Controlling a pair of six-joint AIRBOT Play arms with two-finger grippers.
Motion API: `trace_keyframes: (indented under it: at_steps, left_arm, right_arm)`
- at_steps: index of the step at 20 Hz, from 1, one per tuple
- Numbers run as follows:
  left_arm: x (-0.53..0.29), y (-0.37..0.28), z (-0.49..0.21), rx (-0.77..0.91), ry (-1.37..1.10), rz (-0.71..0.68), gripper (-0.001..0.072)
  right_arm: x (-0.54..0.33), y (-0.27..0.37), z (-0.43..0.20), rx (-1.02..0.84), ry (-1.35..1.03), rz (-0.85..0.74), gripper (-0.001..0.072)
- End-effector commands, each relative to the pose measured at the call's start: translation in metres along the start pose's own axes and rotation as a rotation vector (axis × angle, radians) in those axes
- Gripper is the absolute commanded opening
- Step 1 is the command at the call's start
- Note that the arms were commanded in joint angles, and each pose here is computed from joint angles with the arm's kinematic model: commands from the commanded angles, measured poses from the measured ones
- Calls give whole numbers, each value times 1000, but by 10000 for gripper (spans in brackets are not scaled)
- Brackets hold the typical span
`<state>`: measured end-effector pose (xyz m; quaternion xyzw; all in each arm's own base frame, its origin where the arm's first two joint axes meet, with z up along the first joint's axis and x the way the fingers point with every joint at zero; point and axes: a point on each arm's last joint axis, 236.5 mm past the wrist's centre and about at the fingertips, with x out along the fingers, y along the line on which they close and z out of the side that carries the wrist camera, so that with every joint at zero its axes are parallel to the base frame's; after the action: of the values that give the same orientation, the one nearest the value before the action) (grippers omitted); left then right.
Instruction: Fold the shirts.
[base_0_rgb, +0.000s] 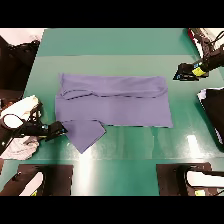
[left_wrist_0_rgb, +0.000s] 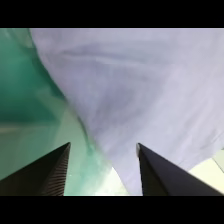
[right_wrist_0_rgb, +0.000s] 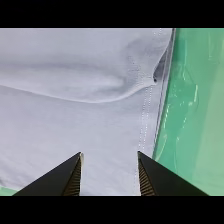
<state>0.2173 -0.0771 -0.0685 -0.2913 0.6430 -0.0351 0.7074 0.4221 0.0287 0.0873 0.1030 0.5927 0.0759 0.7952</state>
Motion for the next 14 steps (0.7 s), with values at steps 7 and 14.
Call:
trace_keyframes:
  at_steps: [7,14]
  left_arm:
    - [18,-7,-9,-79,-11,-87,500]
    - [22,-24,-1,-13,-63,-113,308]
  right_arm:
    - [0,1,-2,-2,9,1,410]
    - [0,1,-6,-2,23,2,410]
